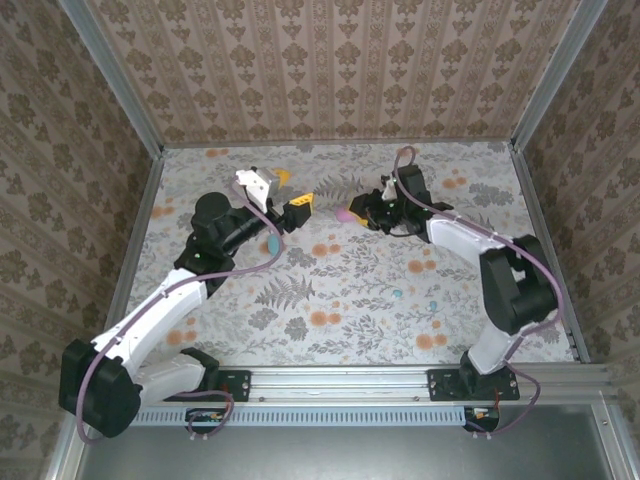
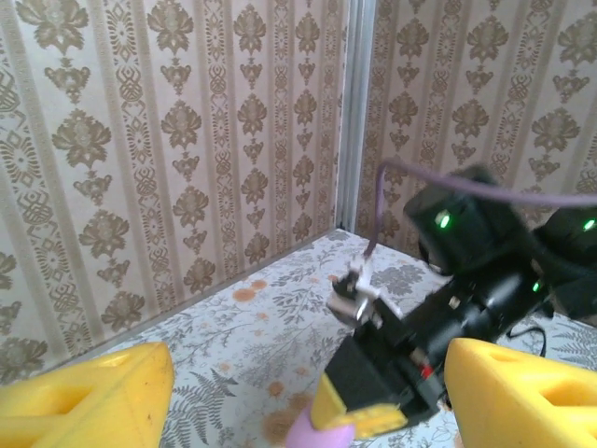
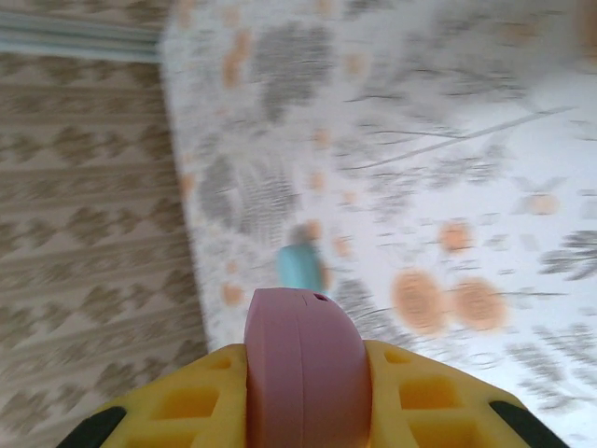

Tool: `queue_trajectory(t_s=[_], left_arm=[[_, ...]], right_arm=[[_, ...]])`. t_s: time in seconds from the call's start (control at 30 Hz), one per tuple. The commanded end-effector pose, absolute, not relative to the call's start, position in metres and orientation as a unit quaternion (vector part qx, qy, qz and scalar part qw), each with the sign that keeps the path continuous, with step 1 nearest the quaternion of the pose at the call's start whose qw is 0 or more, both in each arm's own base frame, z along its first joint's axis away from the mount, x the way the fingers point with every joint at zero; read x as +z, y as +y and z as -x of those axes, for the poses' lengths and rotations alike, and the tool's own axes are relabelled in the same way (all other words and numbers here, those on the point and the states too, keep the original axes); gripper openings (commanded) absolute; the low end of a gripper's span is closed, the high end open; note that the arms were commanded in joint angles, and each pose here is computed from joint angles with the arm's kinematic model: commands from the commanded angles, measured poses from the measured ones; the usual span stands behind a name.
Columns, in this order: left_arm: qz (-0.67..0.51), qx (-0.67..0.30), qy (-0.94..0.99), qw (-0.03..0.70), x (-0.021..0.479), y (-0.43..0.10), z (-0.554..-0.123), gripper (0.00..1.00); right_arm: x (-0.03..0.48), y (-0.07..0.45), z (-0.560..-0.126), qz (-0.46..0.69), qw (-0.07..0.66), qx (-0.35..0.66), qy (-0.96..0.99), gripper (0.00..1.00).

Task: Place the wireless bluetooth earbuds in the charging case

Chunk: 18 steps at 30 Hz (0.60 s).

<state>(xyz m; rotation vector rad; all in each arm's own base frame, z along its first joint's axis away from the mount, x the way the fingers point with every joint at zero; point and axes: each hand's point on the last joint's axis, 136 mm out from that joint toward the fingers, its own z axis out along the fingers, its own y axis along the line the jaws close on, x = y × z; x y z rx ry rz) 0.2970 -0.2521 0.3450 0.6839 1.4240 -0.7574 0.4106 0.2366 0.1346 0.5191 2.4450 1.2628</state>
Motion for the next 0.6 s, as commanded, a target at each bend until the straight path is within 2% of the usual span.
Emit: queue_trajectory(t_s=[0.0,0.27,0.57], left_arm=[[-0.285,-0.321,0.643,0.634,0.339,-0.243,-0.299,0.77],[-0.277,-0.308,0.670,0.616,0.328,-0.238,-0.306,0.77],[-0.207,-0.259,0.773,0.540,0.281,-0.218,-0.331,0.74]], right_arm=[[0.102,0.230,-0.416,-0.201,0.172,0.406,0.875,0.21],[0.061,0.230,-0.423,-0.216,0.155,0.363,0.893,0.24],[0.028,0.221,-0.409,-0.219,0.133,0.328,0.909,0.27]])
